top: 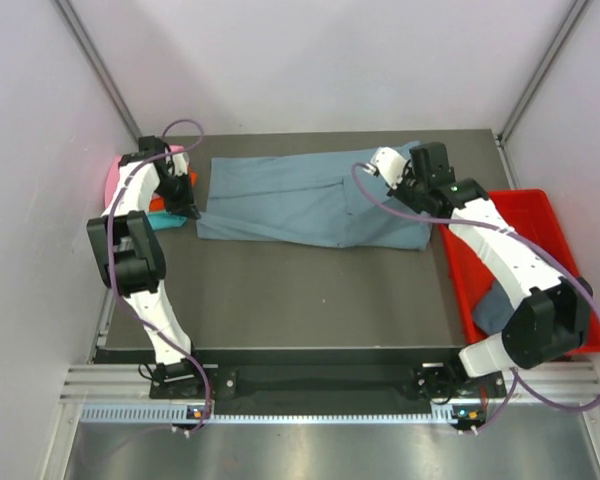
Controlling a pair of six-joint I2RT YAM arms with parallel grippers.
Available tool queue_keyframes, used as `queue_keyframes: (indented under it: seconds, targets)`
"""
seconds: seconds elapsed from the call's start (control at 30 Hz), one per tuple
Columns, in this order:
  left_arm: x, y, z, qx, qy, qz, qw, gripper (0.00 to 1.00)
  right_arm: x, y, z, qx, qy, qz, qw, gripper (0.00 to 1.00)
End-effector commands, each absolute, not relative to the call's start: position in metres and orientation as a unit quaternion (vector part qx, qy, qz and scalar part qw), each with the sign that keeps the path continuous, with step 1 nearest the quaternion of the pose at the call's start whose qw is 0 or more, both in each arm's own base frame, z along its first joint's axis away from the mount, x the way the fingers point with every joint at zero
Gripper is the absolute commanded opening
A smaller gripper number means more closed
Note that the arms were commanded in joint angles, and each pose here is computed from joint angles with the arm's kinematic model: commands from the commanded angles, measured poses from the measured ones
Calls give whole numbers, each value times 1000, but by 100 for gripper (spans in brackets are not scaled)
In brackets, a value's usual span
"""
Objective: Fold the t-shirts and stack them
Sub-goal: Fold the tshirt
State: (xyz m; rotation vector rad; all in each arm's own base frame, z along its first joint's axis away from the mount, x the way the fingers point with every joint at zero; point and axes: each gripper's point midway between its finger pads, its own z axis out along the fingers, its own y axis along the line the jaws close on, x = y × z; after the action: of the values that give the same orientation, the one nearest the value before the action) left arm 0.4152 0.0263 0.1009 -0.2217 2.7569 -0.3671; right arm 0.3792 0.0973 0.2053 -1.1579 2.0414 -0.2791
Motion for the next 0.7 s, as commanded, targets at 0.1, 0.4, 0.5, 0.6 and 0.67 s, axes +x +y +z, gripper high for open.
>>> queue_keyframes:
  seconds: [0.1, 0.4, 0.5, 0.6, 0.67]
  targets:
    - [453, 29, 120, -50, 967, -139, 208, 0, 430, 93, 235, -421, 788, -144, 426, 0]
    - [501, 29, 127, -23, 960, -139, 241, 0, 494, 79, 251, -374, 787, -182, 455, 0]
    - [509, 16, 126, -1, 958, -150, 244, 0, 516, 76, 258, -363, 782, -195, 467, 0]
    - [518, 0, 124, 23, 955, -163, 245, 0, 537, 74, 270, -353, 774, -205, 484, 0]
    - [523, -7, 122, 36, 954, -165, 247, 0, 548, 74, 278, -348, 767, -211, 496, 0]
